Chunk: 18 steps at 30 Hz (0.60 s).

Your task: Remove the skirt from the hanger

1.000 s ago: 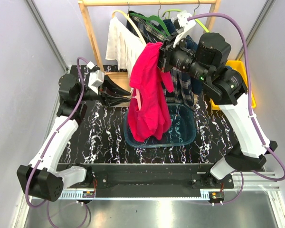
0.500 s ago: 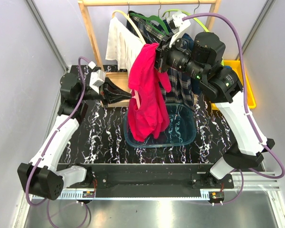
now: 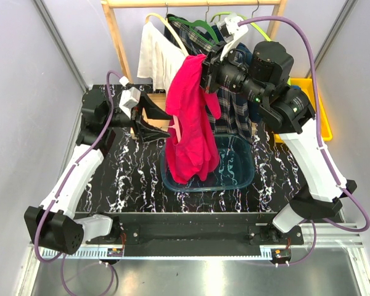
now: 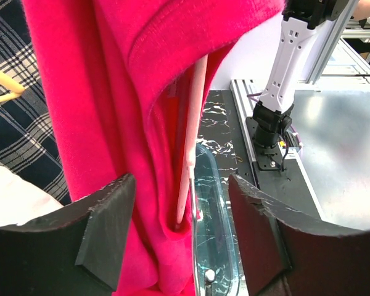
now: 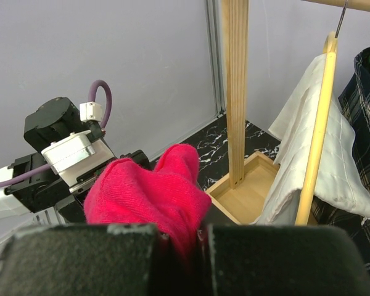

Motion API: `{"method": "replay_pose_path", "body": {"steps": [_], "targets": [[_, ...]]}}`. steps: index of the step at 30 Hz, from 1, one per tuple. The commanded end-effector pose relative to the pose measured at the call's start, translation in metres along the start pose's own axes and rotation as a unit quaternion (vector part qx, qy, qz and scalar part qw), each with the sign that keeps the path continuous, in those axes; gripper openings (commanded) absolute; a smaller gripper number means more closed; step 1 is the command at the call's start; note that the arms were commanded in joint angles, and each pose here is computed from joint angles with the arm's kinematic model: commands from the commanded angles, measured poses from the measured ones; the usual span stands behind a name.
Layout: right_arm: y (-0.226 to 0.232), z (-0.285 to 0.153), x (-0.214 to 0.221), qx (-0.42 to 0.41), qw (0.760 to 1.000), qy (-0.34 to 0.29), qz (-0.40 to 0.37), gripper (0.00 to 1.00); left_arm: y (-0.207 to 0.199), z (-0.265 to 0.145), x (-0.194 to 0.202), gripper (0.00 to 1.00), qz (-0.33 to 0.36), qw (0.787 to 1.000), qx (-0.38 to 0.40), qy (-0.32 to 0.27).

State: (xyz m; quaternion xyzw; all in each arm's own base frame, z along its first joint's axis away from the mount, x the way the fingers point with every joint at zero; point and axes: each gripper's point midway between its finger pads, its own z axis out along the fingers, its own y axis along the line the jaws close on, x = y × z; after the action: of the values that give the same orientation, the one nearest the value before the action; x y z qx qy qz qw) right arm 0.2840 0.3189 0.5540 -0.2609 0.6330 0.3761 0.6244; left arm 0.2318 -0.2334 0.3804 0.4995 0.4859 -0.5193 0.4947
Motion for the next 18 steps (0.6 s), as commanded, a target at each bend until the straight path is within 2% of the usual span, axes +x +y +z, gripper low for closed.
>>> {"method": "replay_pose_path", "body": {"steps": [1, 5, 7, 9, 10, 12, 13, 18], "targets": [[0.016, -0.02, -0.057, -0.023, 0.996, -0.089, -0.012, 0.0, -0.001, 0.001, -0.013, 0.64, 0.029, 1.0, 0.008, -0.003], [0.018, -0.024, -0.063, -0.023, 0.995, -0.097, -0.012, 0.0, -0.001, 0.001, -0.008, 0.59, 0.027, 1.0, 0.01, 0.0], [0.018, -0.024, -0.065, -0.022, 0.995, -0.1, -0.013, 0.0, -0.002, 0.001, -0.008, 0.51, 0.026, 1.0, 0.013, 0.001], [0.018, -0.024, -0.065, -0.022, 0.995, -0.1, -0.012, 0.0, -0.003, 0.001, -0.009, 0.39, 0.028, 0.999, 0.018, 0.001], [0.018, -0.023, -0.064, -0.023, 0.995, -0.098, -0.012, 0.0, -0.003, 0.001, -0.011, 0.26, 0.033, 0.999, 0.02, 0.0], [0.018, -0.023, -0.064, -0.023, 0.995, -0.098, -0.01, 0.0, -0.004, 0.001, -0.012, 0.14, 0.037, 0.999, 0.023, 0.001], [0.018, -0.023, -0.063, -0.024, 0.995, -0.096, -0.01, 0.0, -0.004, 0.001, -0.013, 0.11, 0.037, 0.999, 0.022, 0.0], [0.017, -0.019, -0.056, -0.024, 0.996, -0.089, -0.004, 0.0, -0.003, 0.002, -0.018, 0.1, 0.036, 0.999, 0.016, -0.006]]}}
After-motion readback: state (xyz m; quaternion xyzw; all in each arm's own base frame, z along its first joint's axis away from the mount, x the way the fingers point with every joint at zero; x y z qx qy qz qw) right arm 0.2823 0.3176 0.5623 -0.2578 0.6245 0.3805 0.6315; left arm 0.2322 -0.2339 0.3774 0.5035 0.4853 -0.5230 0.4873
